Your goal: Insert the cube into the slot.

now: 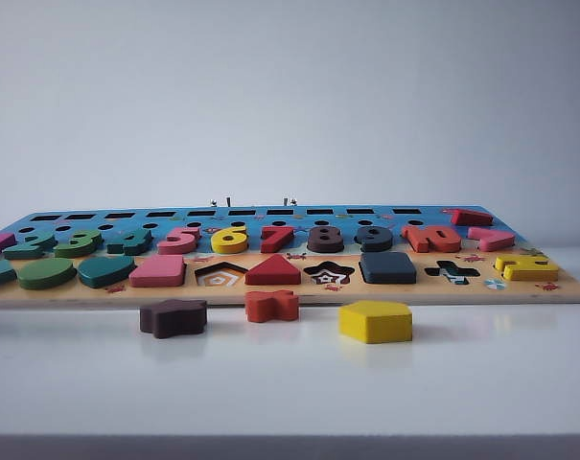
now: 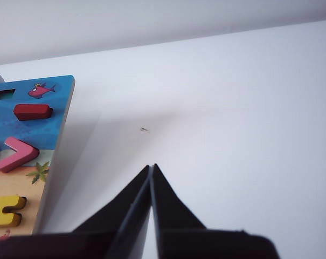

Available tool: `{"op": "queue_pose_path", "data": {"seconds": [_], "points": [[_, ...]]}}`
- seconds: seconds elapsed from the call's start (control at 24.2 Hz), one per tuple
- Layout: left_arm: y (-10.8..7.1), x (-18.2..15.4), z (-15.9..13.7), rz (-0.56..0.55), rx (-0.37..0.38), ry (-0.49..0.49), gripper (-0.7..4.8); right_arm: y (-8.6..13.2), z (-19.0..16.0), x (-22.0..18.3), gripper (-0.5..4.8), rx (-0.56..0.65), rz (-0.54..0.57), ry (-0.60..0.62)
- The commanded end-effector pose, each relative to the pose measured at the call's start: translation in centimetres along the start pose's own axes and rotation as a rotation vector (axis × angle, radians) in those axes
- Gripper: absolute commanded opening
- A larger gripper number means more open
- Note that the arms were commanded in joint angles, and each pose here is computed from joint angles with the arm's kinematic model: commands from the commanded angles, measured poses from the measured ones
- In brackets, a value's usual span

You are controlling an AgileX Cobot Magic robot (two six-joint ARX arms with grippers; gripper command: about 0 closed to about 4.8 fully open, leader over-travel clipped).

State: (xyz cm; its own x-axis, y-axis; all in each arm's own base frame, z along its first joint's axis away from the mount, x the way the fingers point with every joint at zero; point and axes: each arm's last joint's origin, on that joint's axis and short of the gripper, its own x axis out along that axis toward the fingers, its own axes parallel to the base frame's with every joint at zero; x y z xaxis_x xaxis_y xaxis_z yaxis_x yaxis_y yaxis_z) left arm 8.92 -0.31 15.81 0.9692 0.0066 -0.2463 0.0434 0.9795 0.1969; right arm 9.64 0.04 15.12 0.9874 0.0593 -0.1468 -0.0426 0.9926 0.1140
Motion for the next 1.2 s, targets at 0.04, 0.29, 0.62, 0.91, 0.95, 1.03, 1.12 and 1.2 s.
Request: {"op": "queue_pose_path", "data": {"seconds": [0.04,0.29,0.62,0.91,0.95,1.03,1.12,1.2], "points": [[0.0,0.0,0.2,0.005,0.003,-0.016,0.17,0.0,0.1,0.0,-0.04,-0.004,-0.003,-0.014],[0.0,0.0,0.2,0.003,0.0,-0.016,0.17,0.0,0.1,0.0,-0.03,-0.004,-0.003,-0.014],[-0.2,0.5,-0.8,-0.008,0.004,0.009,0.17,0.0,0.1,0.0,-0.03,-0.004,-0.004,-0.014],[-0.2,0.8,-0.8,0.005,-0.001,-0.063,0.17,0.0,0.1,0.0,-0.04,-0.004,-0.003,-0.014],[-0.2,0.8,-0.8,0.008,-0.002,-0.07,0.17,0.0,0.1,0.0,-0.04,-0.004,-0.004,-0.014],[-0.2,0.8,-0.8,0.007,-0.001,-0.07,0.17,0.0,0.1,0.0,-0.03,-0.004,-0.003,-0.014],[-0.2,0.8,-0.8,0.007,-0.001,-0.07,0.17,0.0,0.1,0.0,-0.03,-0.004,-0.004,-0.014],[-0.2,0.8,-0.8,0.008,-0.001,-0.07,0.17,0.0,0.1,0.0,-0.03,-0.004,-0.003,-0.014]]}}
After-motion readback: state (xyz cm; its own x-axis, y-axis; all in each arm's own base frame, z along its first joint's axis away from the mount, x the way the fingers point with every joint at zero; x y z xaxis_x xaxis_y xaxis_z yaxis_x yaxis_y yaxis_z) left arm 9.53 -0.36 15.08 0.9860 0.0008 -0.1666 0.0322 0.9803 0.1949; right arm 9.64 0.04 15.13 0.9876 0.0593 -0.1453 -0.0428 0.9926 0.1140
